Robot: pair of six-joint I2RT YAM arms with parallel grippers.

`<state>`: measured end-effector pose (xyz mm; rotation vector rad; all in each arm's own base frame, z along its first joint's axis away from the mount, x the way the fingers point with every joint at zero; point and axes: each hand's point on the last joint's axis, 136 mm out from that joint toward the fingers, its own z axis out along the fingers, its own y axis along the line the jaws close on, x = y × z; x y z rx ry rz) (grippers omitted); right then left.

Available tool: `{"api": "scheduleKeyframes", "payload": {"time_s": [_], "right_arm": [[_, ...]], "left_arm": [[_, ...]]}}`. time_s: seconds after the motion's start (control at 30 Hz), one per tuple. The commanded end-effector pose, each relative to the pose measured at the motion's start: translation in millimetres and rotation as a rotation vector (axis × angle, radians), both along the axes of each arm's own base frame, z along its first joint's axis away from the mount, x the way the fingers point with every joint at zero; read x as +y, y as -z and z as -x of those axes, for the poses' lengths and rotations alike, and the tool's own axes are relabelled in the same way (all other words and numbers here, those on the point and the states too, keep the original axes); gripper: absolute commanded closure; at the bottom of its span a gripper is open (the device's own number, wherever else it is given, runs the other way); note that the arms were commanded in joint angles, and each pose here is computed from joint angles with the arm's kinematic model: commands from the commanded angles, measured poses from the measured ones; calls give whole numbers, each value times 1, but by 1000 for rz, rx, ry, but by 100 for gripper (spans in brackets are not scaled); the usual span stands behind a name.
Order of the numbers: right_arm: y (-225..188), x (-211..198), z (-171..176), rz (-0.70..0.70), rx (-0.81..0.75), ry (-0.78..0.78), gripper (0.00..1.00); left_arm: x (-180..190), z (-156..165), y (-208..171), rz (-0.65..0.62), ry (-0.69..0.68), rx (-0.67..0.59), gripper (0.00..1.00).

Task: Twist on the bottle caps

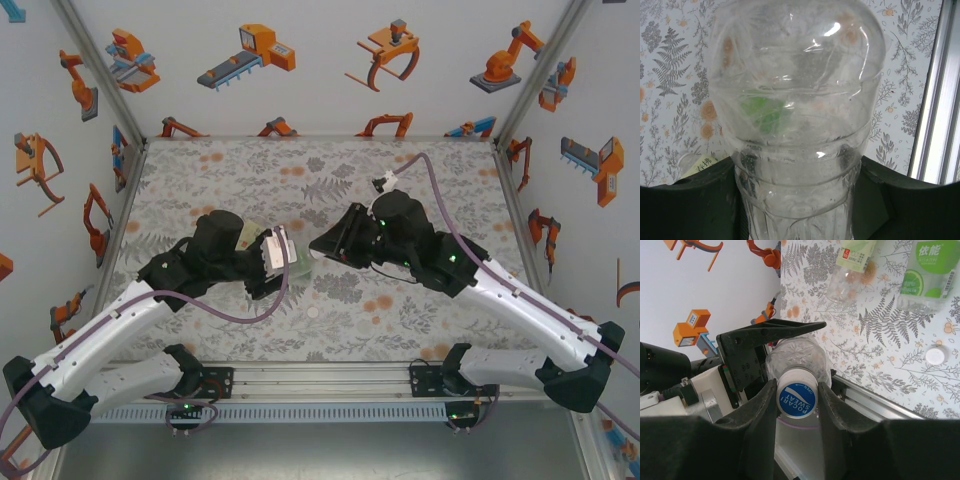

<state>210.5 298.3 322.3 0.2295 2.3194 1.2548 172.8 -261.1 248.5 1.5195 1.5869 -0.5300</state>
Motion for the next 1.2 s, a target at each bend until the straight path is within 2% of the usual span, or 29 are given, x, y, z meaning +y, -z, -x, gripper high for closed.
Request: {"api": "scheduleKeyframes", "payload": {"time_s": [0.0, 0.1, 0.2, 0.23, 0.47, 0.63, 0.77, 0.9, 1.0, 1.17], "right_arm": [[-2, -2, 1, 1, 14, -6, 82], [0, -4, -3, 9, 14, 4, 85], [6, -10, -10, 39, 13, 9, 87], [8, -12, -13, 56, 8, 10, 87], [39, -46, -49, 317, -19, -1, 90], [53, -76, -92, 547, -47, -23, 91], [61, -101, -137, 733, -91, -27, 91], [72, -122, -191, 831, -95, -23, 91], [80, -135, -227, 907, -104, -16, 91], [97, -153, -277, 994, -111, -6, 91]], "left_arm": [[-2, -4, -19, 59, -16, -39, 80], [-2, -7, -20, 66, -39, -43, 45], [0, -11, -20, 71, -64, -47, 25], [1, -11, -21, 73, -70, -51, 21], [14, -24, -24, 96, -193, -31, 14], [32, -37, -26, 135, -327, 36, 15], [53, -51, -28, 184, -490, 77, 17], [84, -67, -27, 223, -741, 152, 17], [96, -66, -20, 216, -836, 219, 18], [104, -60, -12, 242, -903, 295, 19]]}}
